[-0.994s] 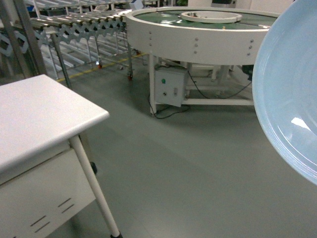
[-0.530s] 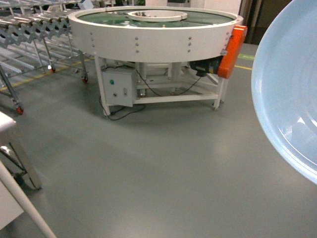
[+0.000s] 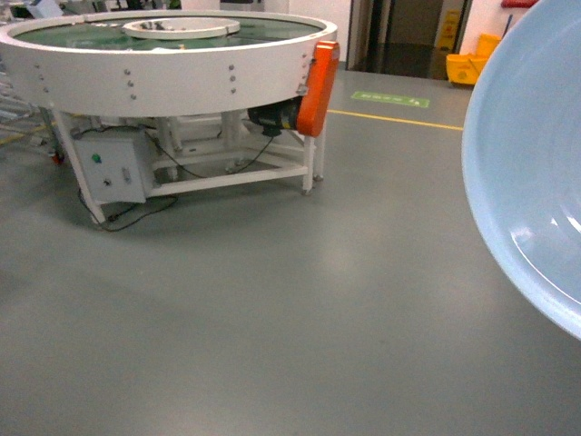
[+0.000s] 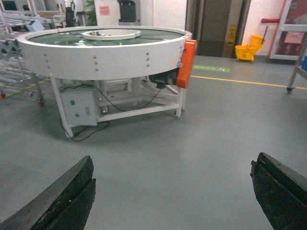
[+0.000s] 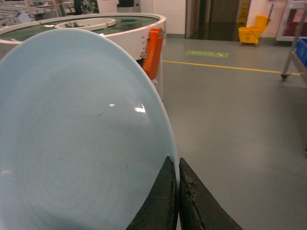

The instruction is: Place blue tray on left shelf second layer neatly

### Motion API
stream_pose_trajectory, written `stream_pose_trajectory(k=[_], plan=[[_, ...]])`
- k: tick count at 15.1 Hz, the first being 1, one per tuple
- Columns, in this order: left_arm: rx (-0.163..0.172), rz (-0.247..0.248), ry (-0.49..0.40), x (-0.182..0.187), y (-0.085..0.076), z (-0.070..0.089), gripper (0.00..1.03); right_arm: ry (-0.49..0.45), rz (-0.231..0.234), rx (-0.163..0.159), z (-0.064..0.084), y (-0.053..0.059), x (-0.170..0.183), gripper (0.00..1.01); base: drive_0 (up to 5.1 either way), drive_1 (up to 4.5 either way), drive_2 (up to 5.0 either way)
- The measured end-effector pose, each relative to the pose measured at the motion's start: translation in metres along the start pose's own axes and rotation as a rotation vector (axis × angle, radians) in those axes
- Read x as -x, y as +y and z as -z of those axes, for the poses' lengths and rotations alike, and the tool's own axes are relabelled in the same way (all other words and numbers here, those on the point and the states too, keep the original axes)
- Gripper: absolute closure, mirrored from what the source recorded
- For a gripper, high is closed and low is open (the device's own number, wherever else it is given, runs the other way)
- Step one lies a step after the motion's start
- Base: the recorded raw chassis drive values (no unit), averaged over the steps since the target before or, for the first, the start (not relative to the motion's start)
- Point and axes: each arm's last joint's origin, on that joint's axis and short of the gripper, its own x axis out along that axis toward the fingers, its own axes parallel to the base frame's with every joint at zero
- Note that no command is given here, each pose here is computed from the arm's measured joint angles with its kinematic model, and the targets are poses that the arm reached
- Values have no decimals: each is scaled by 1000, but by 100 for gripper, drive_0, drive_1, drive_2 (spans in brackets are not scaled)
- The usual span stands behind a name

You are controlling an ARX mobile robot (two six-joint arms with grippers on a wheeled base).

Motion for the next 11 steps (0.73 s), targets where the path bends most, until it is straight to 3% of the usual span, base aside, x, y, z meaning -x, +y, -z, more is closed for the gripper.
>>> stream_pose_trajectory(k=[3,6,10,11], plan=[[0,-1,5,0,0,0,5,-3,-3,0,0,0,0,99,333,-399,-399],[0,3,-2,0,0,0,5,-1,15,0,0,-1,0,99,-136,-136,-136],[0,-2,1,0,0,0,5,-1,0,0,0,0,0,99,-136,-136,-136],[0,-1,2,0,0,0,5,-1,0,0,0,0,0,99,-157,276,-590]])
